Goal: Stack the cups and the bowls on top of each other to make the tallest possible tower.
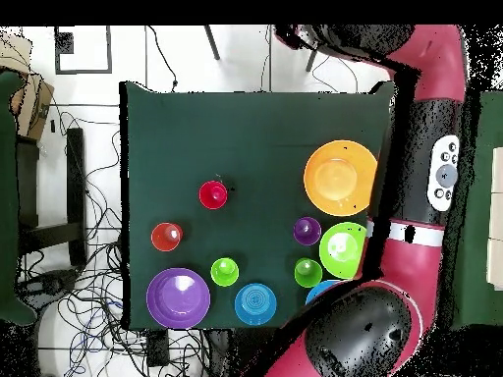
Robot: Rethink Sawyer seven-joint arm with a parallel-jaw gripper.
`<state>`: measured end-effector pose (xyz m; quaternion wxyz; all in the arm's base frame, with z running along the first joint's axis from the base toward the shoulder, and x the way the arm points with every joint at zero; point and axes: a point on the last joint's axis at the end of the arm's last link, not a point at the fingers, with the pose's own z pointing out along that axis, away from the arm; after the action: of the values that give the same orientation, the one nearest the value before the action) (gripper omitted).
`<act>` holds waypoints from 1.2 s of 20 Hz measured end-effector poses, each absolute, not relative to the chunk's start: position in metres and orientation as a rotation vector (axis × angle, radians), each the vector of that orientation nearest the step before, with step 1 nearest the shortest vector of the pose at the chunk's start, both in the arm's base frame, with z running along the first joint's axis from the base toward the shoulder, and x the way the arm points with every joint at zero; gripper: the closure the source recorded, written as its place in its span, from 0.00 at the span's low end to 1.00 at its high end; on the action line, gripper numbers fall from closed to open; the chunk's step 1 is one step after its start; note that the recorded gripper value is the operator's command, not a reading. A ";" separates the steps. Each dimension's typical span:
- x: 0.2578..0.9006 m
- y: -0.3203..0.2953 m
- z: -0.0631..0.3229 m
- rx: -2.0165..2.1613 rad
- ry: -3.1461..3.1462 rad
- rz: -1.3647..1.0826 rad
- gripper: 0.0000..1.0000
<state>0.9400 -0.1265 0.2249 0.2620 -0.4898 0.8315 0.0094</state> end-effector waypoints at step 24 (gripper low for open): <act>0.908 -0.115 0.194 -1.129 2.686 -0.081 0.00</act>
<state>0.9083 -0.1145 0.1942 0.1134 -0.3847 0.9156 -0.0276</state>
